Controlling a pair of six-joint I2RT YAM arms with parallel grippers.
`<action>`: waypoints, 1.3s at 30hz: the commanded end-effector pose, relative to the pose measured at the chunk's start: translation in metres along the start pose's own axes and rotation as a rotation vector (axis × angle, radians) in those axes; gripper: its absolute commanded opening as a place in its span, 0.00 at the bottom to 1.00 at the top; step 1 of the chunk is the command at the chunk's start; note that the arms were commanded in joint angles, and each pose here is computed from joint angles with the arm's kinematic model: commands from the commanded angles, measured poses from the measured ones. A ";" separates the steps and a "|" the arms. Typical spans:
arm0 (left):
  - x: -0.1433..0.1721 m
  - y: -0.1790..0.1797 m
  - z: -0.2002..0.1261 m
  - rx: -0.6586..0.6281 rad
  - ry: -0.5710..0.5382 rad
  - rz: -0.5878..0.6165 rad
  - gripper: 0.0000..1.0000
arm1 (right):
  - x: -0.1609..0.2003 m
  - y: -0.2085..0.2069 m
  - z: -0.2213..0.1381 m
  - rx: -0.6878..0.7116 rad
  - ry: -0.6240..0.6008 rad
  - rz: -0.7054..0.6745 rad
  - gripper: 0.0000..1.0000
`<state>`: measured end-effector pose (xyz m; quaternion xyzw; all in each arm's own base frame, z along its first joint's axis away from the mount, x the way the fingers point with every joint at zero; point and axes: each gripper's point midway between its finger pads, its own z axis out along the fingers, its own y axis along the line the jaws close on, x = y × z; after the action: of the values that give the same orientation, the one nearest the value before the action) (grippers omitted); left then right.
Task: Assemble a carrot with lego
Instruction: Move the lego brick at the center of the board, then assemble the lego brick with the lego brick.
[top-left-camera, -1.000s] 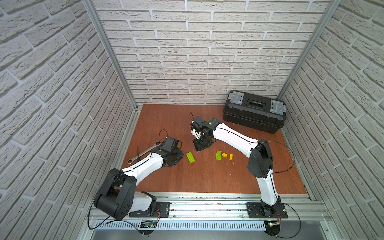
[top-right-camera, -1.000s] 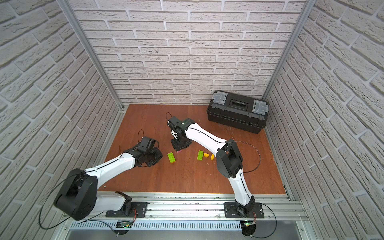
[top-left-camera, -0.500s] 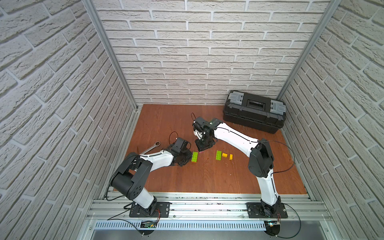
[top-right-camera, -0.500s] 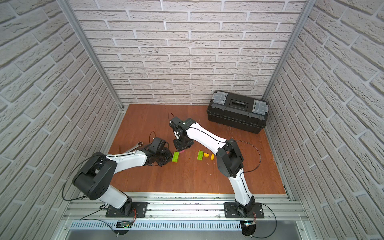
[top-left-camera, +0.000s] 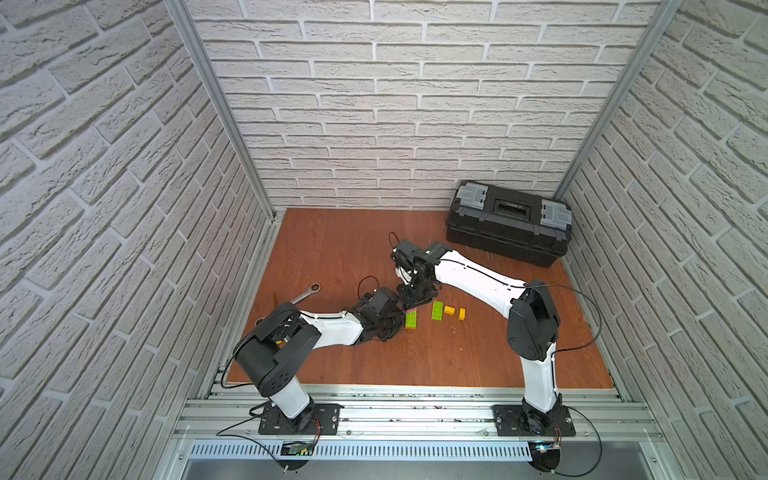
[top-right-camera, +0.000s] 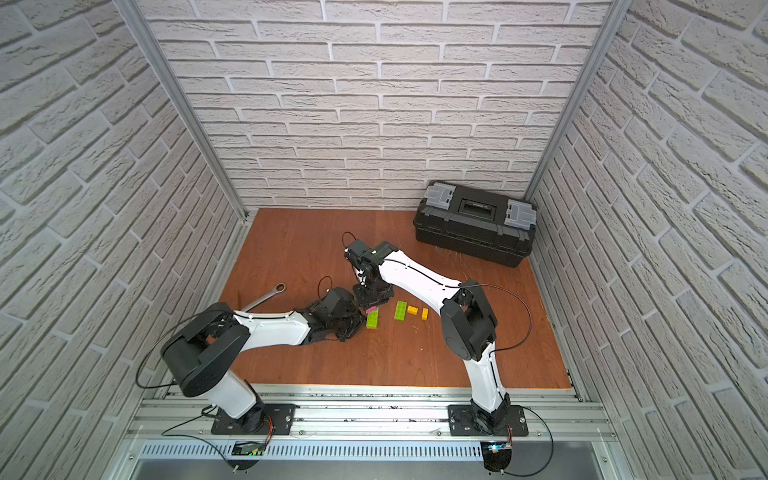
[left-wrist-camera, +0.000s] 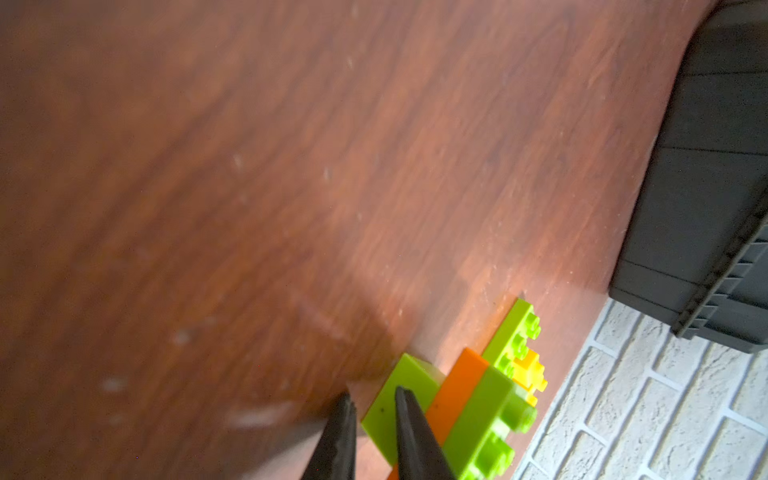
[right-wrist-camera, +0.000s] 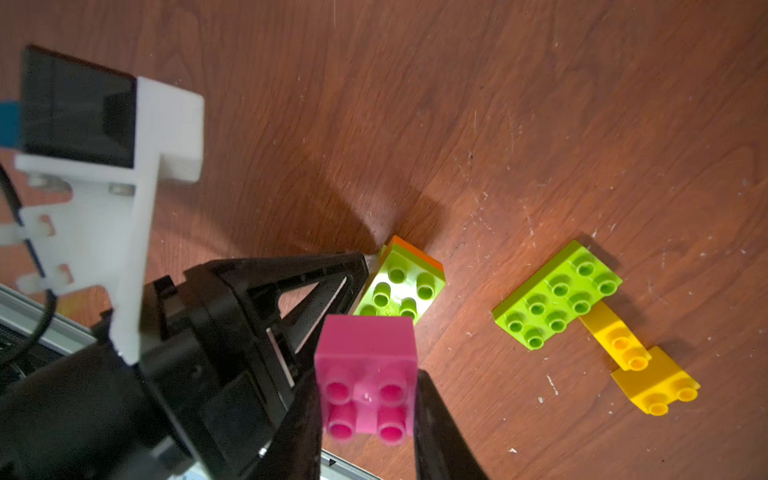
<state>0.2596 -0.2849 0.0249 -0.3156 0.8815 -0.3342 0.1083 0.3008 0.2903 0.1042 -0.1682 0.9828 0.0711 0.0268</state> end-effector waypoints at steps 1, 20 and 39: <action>0.007 -0.009 0.006 0.051 -0.031 -0.048 0.22 | 0.002 -0.003 -0.019 -0.010 -0.049 0.046 0.16; 0.006 -0.018 -0.047 0.087 -0.176 0.033 0.25 | 0.015 -0.025 -0.035 -0.012 -0.076 -0.096 0.18; -0.006 -0.006 -0.073 0.075 -0.237 0.046 0.74 | 0.030 -0.032 0.003 0.010 -0.022 -0.186 0.18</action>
<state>0.2379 -0.2529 0.0811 -0.3351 0.8546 -0.3318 0.2174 0.2825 0.2447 0.0903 -0.2511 0.9659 0.0553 0.0298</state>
